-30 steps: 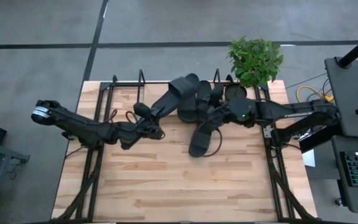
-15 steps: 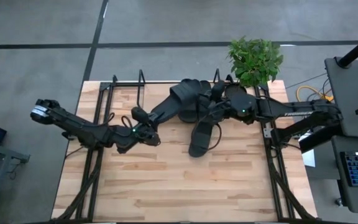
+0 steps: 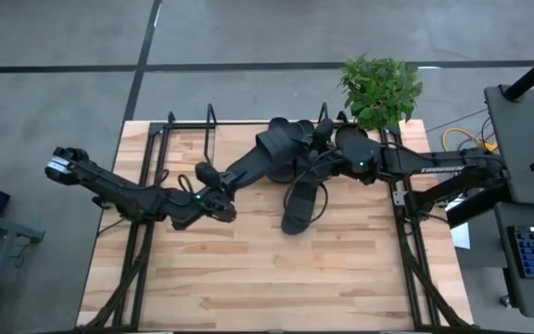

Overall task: Pick and place slides into the shelf
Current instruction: Put the top left black slides on the shelf

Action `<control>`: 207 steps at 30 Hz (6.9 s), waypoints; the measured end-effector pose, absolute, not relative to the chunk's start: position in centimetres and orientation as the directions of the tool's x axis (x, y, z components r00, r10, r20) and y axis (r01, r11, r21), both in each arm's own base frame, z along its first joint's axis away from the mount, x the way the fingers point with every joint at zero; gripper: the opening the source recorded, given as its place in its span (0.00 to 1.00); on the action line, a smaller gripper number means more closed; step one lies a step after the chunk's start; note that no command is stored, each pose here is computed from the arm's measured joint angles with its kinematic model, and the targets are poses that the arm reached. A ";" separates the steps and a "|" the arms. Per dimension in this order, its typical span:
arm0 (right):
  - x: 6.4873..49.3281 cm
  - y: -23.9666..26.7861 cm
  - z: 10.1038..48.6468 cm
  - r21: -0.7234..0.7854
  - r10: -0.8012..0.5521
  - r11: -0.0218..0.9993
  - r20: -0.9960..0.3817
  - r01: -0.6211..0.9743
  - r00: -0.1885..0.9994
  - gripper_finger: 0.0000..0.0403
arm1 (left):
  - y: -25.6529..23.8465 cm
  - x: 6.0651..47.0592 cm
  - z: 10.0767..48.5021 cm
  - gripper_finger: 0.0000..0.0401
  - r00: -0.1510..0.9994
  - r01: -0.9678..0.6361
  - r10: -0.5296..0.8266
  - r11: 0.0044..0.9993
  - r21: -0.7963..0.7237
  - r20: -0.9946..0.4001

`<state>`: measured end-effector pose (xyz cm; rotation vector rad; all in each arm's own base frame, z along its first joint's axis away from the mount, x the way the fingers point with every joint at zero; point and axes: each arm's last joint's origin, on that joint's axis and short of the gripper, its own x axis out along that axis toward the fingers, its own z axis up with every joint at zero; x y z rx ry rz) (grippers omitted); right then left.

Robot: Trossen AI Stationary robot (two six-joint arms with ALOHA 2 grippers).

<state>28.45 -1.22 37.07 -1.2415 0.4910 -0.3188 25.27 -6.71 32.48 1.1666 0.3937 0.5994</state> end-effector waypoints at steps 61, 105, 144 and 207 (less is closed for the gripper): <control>26.8 -3.3 29.6 -0.877 -0.120 0.480 -0.061 0.004 0.991 0.09 | -11.6 24.1 35.9 0.59 0.895 -0.242 0.444 0.421 0.874 0.033; 25.5 -2.8 34.0 -0.623 -0.360 0.734 -0.019 0.271 0.933 0.44 | -8.0 27.8 30.7 0.08 0.618 -0.081 0.784 0.132 0.988 -0.054; 39.0 -5.0 38.5 -0.778 -0.567 0.626 -0.414 0.047 0.712 0.42 | -6.3 29.6 29.3 0.08 0.547 0.011 0.834 0.076 0.997 -0.070; 38.3 -7.3 39.7 -0.808 -0.673 0.574 -0.373 0.133 0.639 0.02 | -5.4 25.5 35.0 0.40 0.616 -0.268 0.788 0.245 0.932 -0.030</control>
